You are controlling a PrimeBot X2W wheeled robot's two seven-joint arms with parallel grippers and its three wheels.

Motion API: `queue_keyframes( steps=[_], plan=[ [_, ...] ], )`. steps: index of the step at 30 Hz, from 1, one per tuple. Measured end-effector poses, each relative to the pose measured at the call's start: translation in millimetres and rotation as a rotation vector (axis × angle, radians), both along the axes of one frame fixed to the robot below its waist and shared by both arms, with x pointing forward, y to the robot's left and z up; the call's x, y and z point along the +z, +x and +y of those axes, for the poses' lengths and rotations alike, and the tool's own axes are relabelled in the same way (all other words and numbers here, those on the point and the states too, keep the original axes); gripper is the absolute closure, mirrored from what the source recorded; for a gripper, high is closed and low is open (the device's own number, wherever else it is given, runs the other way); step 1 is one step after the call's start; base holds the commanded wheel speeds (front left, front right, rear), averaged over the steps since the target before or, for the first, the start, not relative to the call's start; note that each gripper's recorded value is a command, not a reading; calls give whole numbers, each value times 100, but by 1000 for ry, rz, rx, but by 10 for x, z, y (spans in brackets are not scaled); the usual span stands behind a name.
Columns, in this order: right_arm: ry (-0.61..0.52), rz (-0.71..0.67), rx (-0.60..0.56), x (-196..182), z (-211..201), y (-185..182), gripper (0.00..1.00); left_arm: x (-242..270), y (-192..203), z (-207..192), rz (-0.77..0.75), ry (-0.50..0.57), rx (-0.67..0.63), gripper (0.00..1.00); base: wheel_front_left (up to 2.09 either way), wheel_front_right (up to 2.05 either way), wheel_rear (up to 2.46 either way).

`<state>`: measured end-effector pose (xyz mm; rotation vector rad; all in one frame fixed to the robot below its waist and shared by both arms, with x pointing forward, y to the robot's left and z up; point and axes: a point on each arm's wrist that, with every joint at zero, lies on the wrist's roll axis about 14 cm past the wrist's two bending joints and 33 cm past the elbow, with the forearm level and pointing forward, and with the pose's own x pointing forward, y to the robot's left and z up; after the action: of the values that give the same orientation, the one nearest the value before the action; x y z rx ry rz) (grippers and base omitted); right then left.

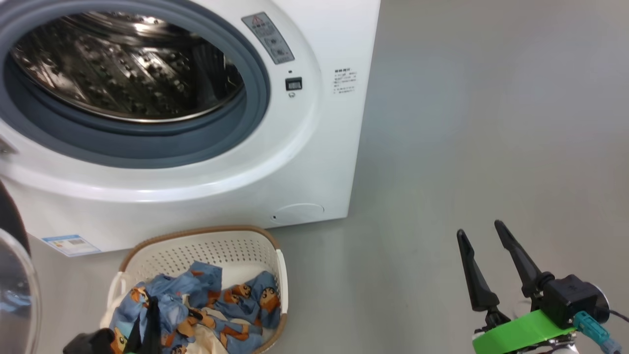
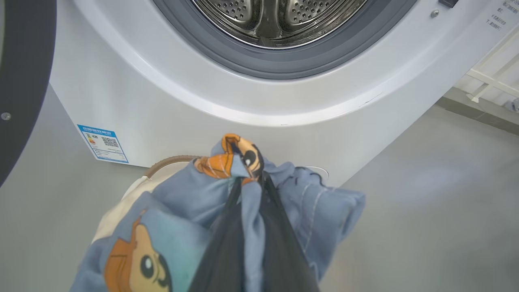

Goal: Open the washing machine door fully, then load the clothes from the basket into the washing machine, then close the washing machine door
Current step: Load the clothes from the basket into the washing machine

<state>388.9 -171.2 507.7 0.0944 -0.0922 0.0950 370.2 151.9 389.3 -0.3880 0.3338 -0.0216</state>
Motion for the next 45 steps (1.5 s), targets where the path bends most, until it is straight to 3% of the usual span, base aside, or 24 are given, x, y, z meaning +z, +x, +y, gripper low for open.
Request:
queue_keyframes(
  steps=[24, 45],
  plan=[
    [-4, -54, 46, 195, 133, -349, 0, 686, -488, 181, -234, 86, 88, 100, 0, 0, 0],
    [6, -63, 52, 221, 122, -468, 0, 832, -593, 190, -285, 82, 107, 100, 0, 0, 0]
  ],
)
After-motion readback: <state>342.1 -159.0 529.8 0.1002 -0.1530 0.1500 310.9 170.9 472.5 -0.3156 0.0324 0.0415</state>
